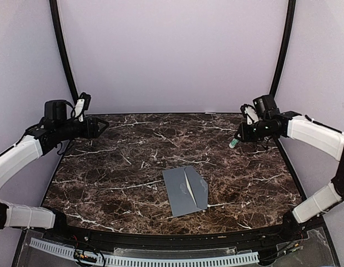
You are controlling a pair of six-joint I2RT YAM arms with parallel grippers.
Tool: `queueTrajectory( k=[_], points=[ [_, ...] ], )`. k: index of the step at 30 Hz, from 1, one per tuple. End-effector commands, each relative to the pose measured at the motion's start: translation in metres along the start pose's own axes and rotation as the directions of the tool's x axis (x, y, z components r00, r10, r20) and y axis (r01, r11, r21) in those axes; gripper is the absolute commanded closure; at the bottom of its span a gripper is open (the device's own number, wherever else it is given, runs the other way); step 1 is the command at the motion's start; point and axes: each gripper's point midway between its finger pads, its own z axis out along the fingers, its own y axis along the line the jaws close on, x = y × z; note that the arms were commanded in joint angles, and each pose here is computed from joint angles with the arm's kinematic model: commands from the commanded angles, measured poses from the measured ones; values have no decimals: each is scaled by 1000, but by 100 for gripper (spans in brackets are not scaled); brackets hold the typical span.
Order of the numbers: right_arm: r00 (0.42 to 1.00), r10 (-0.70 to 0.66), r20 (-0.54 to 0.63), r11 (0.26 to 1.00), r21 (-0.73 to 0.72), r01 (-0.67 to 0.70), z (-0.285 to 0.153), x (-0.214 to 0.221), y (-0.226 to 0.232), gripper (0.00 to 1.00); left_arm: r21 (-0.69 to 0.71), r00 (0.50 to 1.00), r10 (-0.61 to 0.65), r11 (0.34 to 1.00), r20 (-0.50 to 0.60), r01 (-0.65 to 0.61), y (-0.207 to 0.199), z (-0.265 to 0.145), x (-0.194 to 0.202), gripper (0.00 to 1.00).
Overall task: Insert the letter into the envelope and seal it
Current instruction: Pick up the solid glue from the center of the board.
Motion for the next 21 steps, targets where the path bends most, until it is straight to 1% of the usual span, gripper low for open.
queueTrajectory(
  k=[1, 2, 3, 4, 5, 6, 7, 9, 12, 13, 16, 19, 21],
  points=[
    [999, -16, -48, 977, -214, 5, -27, 24, 44, 91, 192, 995, 86, 977, 41, -93, -70, -6, 4, 30],
    [999, -27, -46, 967, -255, 14, -35, 27, 55, 91, 275, 993, 96, 955, 75, -113, -96, -11, 3, 30],
    [998, -36, -42, 952, -307, 21, -46, 30, 67, 91, 324, 997, 53, 944, 47, -66, -107, -11, 16, 31],
    [998, -41, -45, 941, -337, 24, -50, 33, 76, 91, 390, 997, 53, 918, 65, -74, -128, -14, 24, 31],
    [998, -52, -40, 920, -390, 33, -61, 36, 90, 91, 426, 998, 20, 904, 57, -42, -140, -16, 29, 31],
    [997, -60, -40, 903, -429, 37, -68, 39, 100, 91, 488, 997, 23, 871, 73, -56, -163, -21, 38, 31],
    [997, -69, -43, 884, -466, 41, -74, 43, 111, 91, 509, 998, -2, 860, 67, -33, -173, -22, 41, 32],
    [995, -90, -44, 840, -540, 52, -86, 50, 131, 91, 603, 998, 15, 796, 67, -52, -217, -31, 54, 33],
    [991, -123, -47, 781, -621, 68, -100, 59, 160, 91, 658, 997, 81, 749, 22, -75, -261, -26, 69, 34],
    [990, -135, -45, 759, -647, 74, -104, 62, 169, 91, 683, 992, 126, 723, 14, -101, -280, -30, 79, 34],
    [986, -163, -37, 696, -713, 88, -115, 69, 196, 91, 708, 976, 219, 690, -2, -153, -318, -21, 92, 34],
    [981, -189, -37, 652, -752, 97, -122, 78, 215, 91, 708, 959, 281, 683, -31, -177, -335, -9, 113, 34],
    [977, -211, -46, 637, -764, 102, -123, 84, 223, 91, 705, 958, 284, 689, -49, -168, -338, -2, 118, 34]
  ],
)
